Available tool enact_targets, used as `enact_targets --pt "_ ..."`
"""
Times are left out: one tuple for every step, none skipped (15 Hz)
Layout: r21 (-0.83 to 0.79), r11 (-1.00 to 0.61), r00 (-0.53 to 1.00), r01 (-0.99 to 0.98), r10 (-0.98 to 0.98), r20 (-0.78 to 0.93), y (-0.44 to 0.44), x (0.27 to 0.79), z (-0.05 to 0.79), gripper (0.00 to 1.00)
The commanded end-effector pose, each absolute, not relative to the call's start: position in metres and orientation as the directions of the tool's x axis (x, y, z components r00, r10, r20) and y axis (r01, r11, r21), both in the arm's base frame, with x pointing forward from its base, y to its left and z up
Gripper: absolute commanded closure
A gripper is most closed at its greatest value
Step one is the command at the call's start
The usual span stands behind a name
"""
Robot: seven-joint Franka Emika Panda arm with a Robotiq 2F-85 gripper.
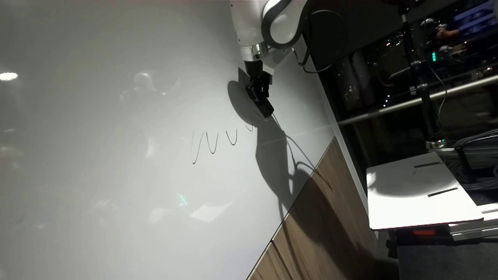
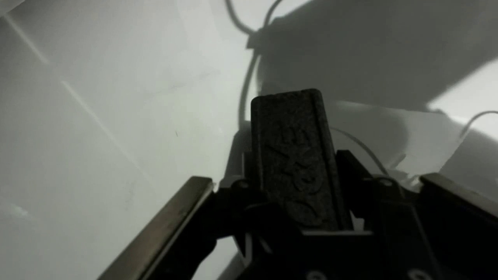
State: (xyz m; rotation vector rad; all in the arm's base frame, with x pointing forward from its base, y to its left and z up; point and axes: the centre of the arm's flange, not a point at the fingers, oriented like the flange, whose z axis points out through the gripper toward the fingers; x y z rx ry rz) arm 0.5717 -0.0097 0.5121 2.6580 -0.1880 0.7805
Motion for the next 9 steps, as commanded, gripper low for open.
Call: enact_targets --pt "0.272 -0.944 0.798 -0.188 0.015 0.602 -0.05 0.599 0.487 0.72" --pt "0.261 -0.947 0.789 -0.188 0.012 0.614 -0.053 0.602 0.486 0.72" --pt "0.25 -0.95 0.783 -0.187 0.009 0.622 -0.052 0.603 0.486 0.72" --pt "0.241 -0.953 0.778 -0.186 0.008 0.629 -0.047 0.602 0.486 0.72" --pt "0.232 -0.956 0.775 -0.18 0.007 0.632 -0.037 0.601 0.487 0.72" --pt "0.23 -0.957 0.773 -0.177 0.009 0.635 -0.029 0.6 0.488 0.72" --pt "0.227 -0.959 0.771 -0.172 0.012 0.636 -0.017 0.598 0.488 0.72" --pt "0.221 -0.961 0.772 -0.169 0.01 0.636 -0.008 0.596 0.487 0.72" --pt "0.217 -0.962 0.772 -0.167 0.009 0.635 -0.001 0.595 0.485 0.72"
